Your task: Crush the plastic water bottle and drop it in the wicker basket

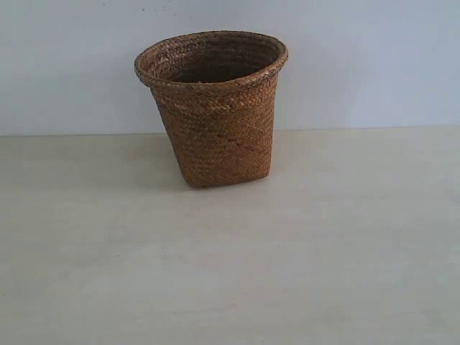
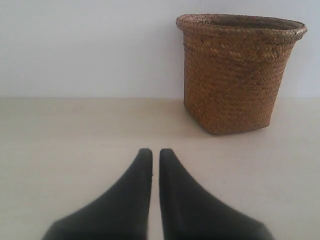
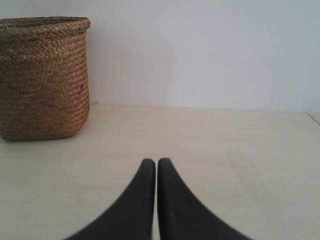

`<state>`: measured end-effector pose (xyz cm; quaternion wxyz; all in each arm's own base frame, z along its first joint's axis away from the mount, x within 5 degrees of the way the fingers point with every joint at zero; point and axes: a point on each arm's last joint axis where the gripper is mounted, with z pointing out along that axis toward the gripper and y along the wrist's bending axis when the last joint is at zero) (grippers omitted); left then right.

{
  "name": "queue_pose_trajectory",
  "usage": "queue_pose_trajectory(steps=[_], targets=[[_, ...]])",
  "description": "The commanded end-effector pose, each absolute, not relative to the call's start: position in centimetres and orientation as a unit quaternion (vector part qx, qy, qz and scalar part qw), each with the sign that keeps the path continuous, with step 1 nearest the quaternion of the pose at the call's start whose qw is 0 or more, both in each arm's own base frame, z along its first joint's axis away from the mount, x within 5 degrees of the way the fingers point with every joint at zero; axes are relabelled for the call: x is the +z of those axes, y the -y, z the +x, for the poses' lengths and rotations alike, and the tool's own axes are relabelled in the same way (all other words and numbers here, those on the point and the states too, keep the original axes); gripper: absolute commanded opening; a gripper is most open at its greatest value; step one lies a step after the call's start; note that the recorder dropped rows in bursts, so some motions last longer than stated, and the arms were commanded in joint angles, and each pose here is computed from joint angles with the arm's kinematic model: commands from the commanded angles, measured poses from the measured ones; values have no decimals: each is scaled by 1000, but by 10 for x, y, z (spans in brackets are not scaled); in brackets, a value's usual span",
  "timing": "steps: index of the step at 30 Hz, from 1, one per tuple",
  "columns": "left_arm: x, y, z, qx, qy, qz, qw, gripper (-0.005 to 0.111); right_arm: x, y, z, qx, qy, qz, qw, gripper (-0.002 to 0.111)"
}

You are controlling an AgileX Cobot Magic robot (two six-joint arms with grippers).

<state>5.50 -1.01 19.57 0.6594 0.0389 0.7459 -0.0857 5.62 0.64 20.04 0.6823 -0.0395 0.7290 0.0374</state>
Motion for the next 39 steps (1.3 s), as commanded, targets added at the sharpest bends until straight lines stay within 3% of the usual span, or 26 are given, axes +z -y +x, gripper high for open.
queue_pose_trajectory(steps=[1,39], targets=[[191,8,55,-73,-759,32,646,4,200,-6,56,33,-727,-43,685,0],[187,7,54,-50,-773,31,631,4,200,-6,56,36,-727,-39,685,0]])
